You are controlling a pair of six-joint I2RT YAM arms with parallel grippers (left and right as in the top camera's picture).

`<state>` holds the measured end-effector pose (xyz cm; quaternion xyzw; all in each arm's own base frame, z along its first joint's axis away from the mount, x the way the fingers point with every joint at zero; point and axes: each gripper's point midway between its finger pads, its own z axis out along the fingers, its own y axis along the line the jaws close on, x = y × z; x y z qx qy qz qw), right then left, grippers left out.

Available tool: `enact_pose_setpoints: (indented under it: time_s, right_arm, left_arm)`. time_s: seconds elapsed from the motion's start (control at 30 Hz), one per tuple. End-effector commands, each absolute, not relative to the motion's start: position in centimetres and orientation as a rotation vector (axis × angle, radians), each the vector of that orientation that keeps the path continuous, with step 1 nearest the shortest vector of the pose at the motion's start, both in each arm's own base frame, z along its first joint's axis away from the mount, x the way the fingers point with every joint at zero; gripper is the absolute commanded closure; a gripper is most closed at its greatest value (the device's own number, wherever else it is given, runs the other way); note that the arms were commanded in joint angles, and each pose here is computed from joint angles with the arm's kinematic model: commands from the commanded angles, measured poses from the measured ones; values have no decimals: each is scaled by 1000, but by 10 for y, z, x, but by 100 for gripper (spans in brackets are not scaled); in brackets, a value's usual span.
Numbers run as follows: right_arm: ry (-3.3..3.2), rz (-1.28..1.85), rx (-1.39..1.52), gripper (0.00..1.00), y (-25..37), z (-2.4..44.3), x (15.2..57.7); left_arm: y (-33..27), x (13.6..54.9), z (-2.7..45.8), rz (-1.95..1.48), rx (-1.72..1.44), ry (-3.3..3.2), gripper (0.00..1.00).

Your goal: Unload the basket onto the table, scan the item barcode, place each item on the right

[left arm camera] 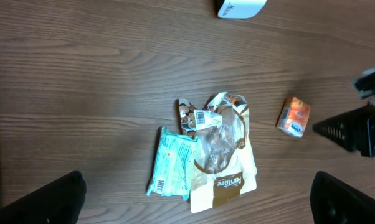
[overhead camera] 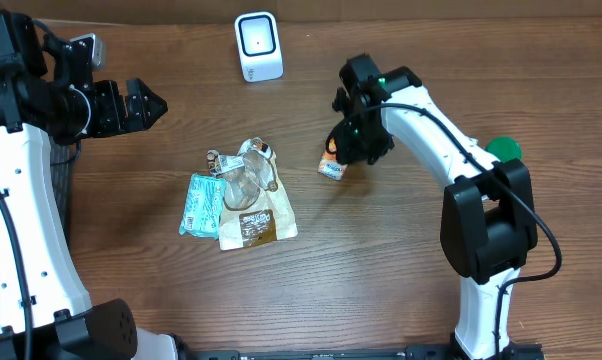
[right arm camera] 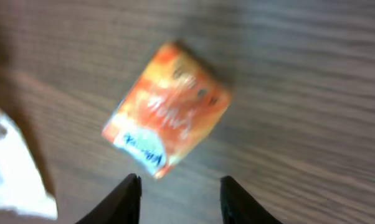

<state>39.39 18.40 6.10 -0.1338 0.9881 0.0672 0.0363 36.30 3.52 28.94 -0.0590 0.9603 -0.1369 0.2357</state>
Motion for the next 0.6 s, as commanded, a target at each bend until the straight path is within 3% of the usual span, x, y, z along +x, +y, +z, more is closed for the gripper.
enact_pose_setpoints:
  time_s: [0.0, 0.13, 0.57]
  right_arm:
    - [2999, 15, -93, 64, 163, 67, 409]
    - [2957, -159, 215, 63, 139, 56, 411]
    - [2873, -119, 267, 64, 140, 33, 426]
  left_arm:
    - [32, 362, 295, -364, -118, 2621, 1]
    - [32, 362, 295, -364, -118, 2621, 1]
    - [32, 362, 295, -364, -118, 2621, 0]
